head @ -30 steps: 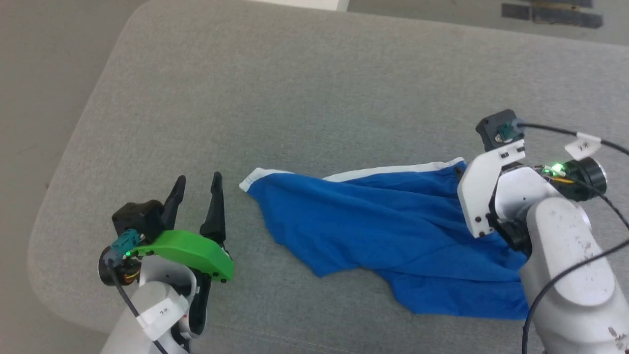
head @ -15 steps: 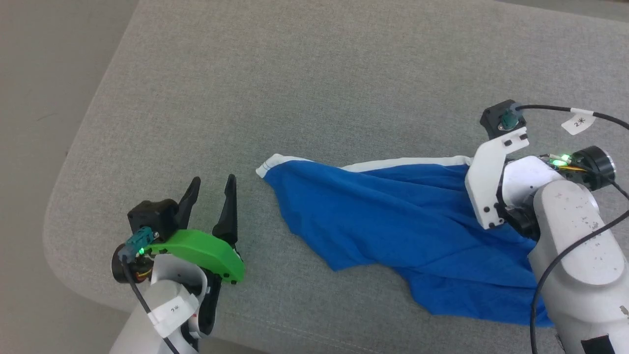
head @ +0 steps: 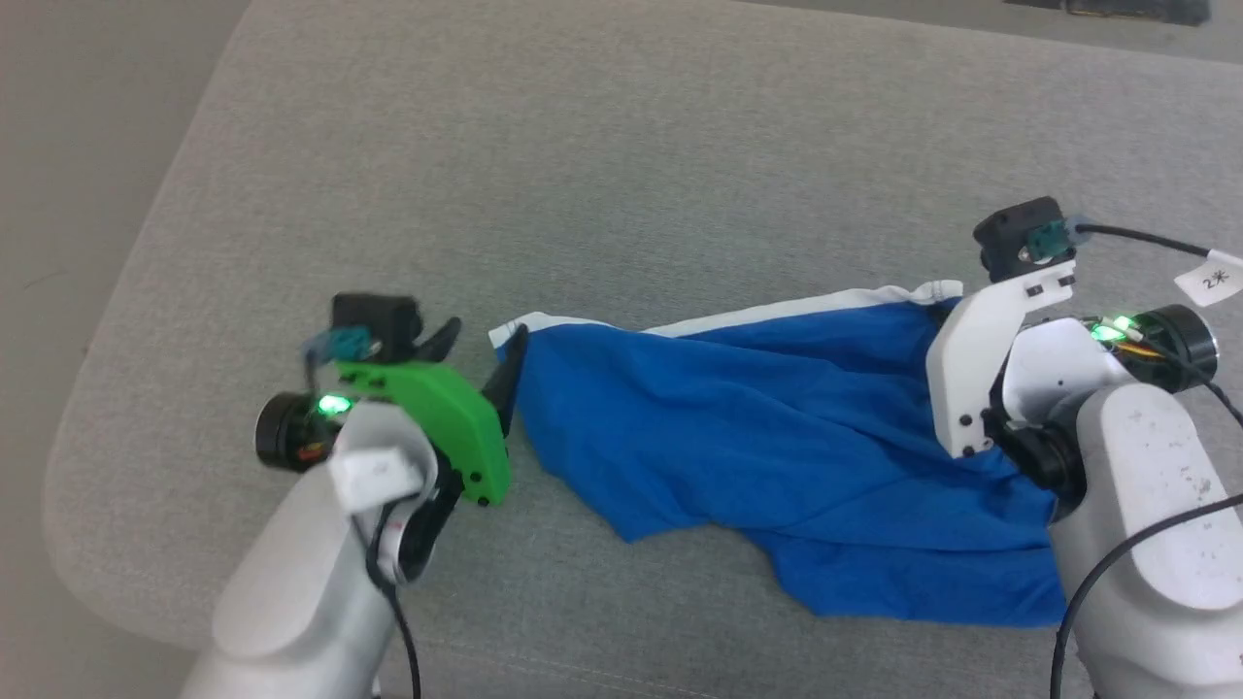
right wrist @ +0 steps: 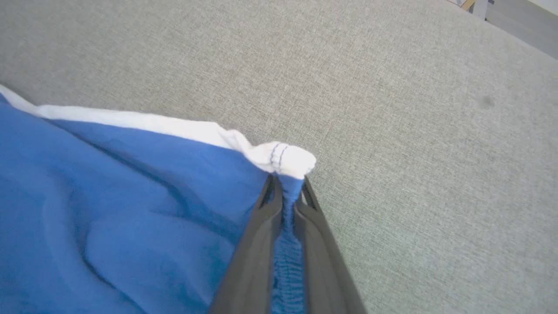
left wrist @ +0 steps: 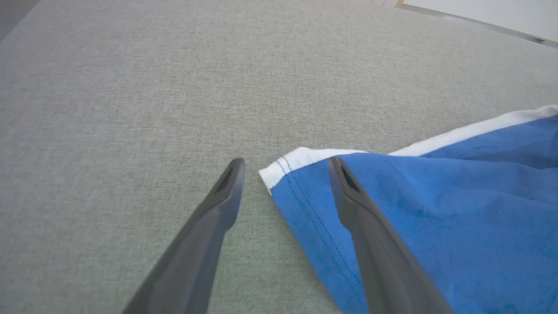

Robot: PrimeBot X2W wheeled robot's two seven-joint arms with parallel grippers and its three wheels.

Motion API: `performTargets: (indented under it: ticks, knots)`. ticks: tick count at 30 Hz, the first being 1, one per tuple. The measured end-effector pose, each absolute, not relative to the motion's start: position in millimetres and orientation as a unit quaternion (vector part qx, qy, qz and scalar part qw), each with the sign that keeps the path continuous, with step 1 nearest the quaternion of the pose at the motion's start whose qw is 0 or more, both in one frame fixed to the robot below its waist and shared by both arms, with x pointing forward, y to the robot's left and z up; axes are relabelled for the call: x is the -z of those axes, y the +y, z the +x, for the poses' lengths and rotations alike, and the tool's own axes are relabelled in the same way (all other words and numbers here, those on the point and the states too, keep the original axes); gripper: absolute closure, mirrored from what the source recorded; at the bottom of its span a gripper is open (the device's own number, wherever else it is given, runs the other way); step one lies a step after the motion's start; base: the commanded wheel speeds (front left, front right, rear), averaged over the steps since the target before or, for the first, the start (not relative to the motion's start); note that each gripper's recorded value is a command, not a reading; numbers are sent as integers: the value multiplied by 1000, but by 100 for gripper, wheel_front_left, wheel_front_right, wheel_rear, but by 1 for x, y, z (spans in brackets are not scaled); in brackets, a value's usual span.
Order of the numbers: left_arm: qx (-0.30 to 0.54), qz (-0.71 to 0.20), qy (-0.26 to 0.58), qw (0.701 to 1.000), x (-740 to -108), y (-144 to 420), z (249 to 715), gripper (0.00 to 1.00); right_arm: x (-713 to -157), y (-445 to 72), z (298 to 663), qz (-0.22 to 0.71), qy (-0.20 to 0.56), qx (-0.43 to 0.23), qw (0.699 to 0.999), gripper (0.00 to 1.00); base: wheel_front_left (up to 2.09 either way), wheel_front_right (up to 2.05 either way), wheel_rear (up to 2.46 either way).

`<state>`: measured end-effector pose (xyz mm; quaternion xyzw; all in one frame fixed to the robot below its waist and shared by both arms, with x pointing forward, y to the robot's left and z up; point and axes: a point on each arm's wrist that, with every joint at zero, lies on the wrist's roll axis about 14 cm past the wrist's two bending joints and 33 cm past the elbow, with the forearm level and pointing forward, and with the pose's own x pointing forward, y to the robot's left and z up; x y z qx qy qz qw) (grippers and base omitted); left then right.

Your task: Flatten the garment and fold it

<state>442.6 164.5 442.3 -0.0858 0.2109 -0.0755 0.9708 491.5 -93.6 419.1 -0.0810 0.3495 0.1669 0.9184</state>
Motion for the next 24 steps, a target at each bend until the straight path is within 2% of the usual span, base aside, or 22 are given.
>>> performTargets:
  ticks: [5, 13, 14, 15, 16, 24]
  knots:
    - [95, -39, 339, 935, -410, 161, 446, 0, -425, -93, 486, -75, 341, -170, 922, 100, 0, 0, 0]
    - [97, -13, 420, 902, -379, 160, 451, 0, -428, -92, 483, -69, 333, -175, 924, 100, 0, 0, 0]
    - [97, -15, 428, 898, -375, 160, 451, 42, -428, -93, 483, -68, 332, -175, 924, 100, 0, 0, 0]
    - [101, -14, 434, 895, -373, 158, 451, 74, -428, -94, 483, -67, 332, -174, 925, 100, 0, 0, 0]
    - [105, -22, 434, 894, -372, 155, 452, 100, -428, -95, 483, -67, 331, -173, 925, 100, 0, 0, 0]
    - [127, -80, 397, 905, -388, 139, 458, 100, -438, -100, 484, -54, 315, -167, 933, 100, 0, 0, 0]
